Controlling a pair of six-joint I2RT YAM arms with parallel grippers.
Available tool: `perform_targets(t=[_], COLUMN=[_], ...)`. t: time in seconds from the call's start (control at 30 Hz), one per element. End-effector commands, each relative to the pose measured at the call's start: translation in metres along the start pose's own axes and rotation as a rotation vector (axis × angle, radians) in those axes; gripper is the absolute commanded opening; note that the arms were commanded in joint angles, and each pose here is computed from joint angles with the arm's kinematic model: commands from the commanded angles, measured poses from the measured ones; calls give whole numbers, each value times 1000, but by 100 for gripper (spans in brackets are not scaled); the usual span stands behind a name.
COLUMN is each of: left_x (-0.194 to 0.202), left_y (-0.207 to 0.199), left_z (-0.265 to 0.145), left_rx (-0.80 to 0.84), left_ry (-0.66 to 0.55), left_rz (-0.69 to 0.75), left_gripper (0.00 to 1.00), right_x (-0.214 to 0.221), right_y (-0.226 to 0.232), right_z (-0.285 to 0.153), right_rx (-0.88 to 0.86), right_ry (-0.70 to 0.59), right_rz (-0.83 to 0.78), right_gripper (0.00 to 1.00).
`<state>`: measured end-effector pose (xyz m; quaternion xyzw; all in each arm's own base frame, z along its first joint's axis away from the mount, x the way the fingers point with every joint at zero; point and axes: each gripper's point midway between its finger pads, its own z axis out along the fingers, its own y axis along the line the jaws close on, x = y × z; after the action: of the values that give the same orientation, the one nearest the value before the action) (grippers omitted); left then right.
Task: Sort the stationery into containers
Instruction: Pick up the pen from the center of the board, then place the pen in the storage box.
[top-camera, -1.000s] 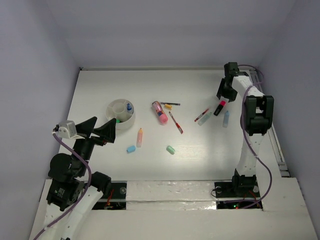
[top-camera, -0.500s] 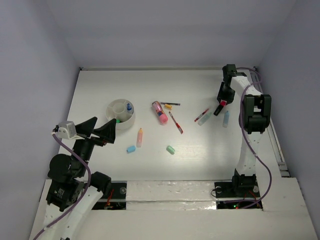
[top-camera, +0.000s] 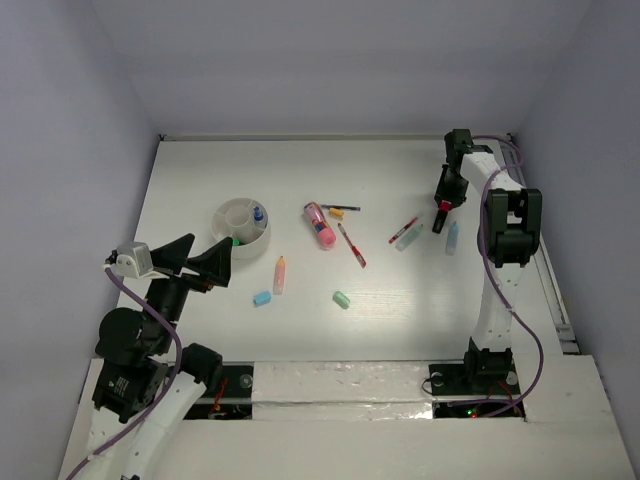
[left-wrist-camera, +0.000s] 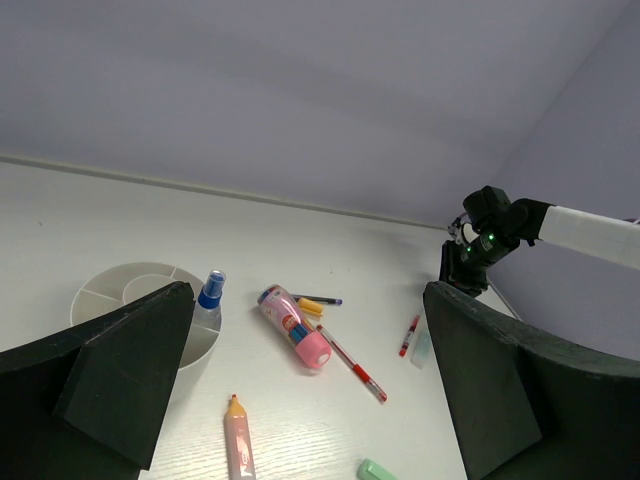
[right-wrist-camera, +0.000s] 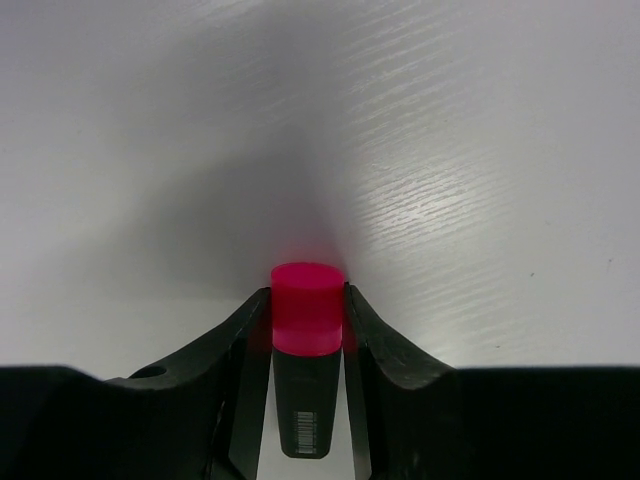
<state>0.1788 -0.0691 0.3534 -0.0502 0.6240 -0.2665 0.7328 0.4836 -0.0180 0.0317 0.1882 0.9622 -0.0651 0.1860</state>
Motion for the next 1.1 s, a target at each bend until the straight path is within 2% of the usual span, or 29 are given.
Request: perform_targets(t=[0.0, 0.17, 0.3, 0.43, 0.53, 0.57, 0.67, 0.7, 0.77, 0.8, 0.9, 0.93, 1.0, 1.07], left_x=[-13, -11, -9, -5, -1, 0, 0, 0, 1, 0, -1, -1, -5, -9], left_y=[-6, -6, -6, -7, -6, -5, -1, -1, 0, 2, 7, 8, 12, 17], left_z=[-2, -1, 1, 5, 8, 8, 11, 11, 13, 14, 15, 15, 15, 15], left_rx=[22, 21, 22, 22, 17, 14, -7, -9, -11, -25, -48, -58, -78, -103], left_ry=[-40, -34, -24, -8, 8, 11, 6, 8, 9, 8, 3, -1, -17, -38], left_rz=[-17, -14, -13, -10, -6, -6, -1, 0, 0, 3, 7, 7, 9, 12], left_gripper=[99, 99, 99, 99, 99, 99, 99, 99, 99, 99, 99, 99, 99, 99], right_x=[-13, -36, -70, -79, -72, -59, -42, -27, -9, 6, 30, 54, 70, 102], right_y=[7, 14, 20, 48, 86, 113, 154, 184, 210, 235, 270, 289, 307, 334], right_z=[0, -23, -84, -144, -192, -210, -258, -282, -315, -344, -393, -408, -435, -440], right_rx=[-41, -106, -225, -314, -392, -443, -555, -634, -729, -820, -976, -1041, -1129, -1196], right_ry=[-40, -166, -386, -539, -652, -677, -780, -822, -875, -922, -1011, -1018, -1083, -1093], right_rz=[20, 55, 102, 59, -9, -56, -115, -150, -188, -210, -244, -292, -299, -355], right_gripper=[22, 19, 19, 19, 19, 19, 19, 19, 18, 18, 18, 18, 17, 17])
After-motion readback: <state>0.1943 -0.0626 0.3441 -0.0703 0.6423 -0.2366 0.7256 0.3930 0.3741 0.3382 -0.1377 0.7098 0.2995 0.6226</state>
